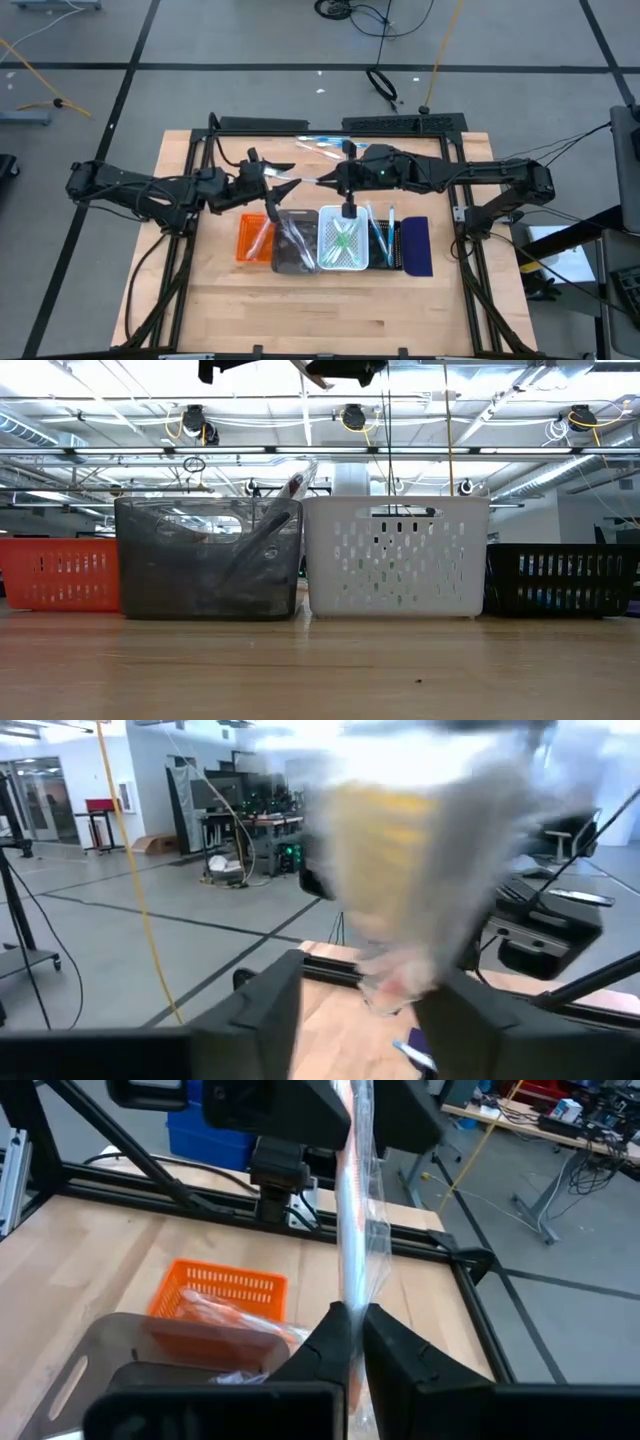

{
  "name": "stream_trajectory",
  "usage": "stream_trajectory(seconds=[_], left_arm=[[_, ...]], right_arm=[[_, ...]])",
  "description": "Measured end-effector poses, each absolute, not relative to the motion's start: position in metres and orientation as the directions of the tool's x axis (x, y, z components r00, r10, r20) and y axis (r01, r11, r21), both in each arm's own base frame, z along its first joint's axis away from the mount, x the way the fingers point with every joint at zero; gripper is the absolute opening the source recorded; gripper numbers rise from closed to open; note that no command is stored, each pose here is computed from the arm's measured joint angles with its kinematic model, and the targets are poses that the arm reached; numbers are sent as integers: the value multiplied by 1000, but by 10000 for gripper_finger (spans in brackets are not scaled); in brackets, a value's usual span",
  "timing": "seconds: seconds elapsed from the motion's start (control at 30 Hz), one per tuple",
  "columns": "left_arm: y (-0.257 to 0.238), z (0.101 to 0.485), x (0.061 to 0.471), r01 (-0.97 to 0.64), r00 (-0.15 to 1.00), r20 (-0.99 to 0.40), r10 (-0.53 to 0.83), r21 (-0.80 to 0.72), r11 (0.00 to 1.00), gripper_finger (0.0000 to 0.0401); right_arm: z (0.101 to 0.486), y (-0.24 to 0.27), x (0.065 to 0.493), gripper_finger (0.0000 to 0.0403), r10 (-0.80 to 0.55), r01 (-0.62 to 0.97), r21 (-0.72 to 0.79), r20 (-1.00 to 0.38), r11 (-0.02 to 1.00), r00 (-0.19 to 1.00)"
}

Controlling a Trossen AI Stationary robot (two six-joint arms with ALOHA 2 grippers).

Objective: Pick & Place Toothbrushes
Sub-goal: Put the orange toothbrush into the orange bin

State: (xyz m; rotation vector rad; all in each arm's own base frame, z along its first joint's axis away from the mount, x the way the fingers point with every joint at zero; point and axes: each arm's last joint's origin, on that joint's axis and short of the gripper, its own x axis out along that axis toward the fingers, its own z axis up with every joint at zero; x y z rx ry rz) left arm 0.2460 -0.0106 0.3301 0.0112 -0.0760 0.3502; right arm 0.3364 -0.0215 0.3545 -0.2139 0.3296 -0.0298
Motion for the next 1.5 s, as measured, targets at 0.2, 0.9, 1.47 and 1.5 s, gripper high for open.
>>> stream_trajectory(seconds=[0.2,0.9,1.47,1.5], left_arm=[[-14,331,246,-274,959,85,271,29,961,31],[-14,329,247,-261,964,71,257,44,964,7],[-31,319,211,-279,945,-186,268,-37,960,6],[-32,316,207,-278,940,-223,259,-59,959,6]], right_arm=[[354,-21,336,7,-59,-10,-210,-321,978,945],[341,-21,337,22,-59,-10,-210,-317,978,947],[330,-21,330,94,-56,-26,-176,-444,984,894],[329,-21,329,95,-56,-28,-175,-453,984,890]])
